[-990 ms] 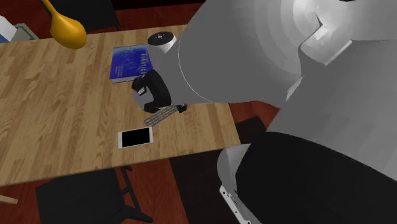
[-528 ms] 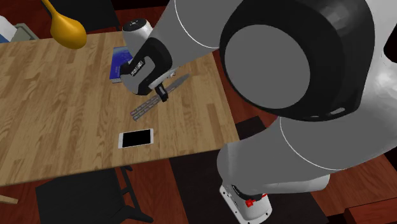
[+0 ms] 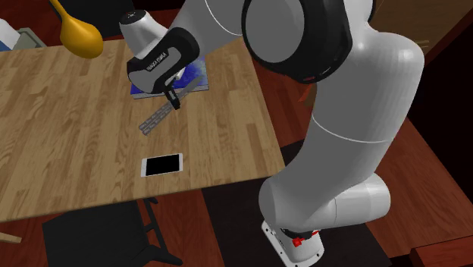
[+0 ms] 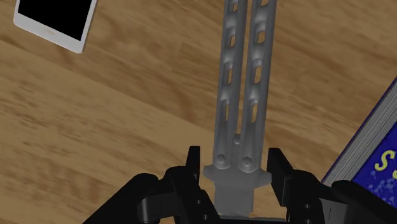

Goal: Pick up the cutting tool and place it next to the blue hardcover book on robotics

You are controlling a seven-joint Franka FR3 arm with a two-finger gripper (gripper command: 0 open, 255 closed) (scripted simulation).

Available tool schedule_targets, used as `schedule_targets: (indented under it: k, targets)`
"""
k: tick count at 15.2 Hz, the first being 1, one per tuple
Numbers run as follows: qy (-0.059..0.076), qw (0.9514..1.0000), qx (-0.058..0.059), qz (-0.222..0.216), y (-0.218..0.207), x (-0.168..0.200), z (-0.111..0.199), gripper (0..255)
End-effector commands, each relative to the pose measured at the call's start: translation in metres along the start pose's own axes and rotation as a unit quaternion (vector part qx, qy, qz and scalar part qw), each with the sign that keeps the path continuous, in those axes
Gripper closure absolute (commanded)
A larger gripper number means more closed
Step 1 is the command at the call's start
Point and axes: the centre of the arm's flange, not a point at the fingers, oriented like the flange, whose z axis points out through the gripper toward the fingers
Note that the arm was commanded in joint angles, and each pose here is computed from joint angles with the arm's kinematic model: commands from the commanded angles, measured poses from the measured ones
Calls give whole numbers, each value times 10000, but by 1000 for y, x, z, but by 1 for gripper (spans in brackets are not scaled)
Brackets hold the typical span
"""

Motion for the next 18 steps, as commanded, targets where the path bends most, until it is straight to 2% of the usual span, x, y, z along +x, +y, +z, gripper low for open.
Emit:
schedule_targets:
  k: [1, 18]
  targets:
    - [9, 10000, -1, 4, -8, -2, 7, 255]
    - [10, 10000, -1, 4, -7, -4, 92, 255]
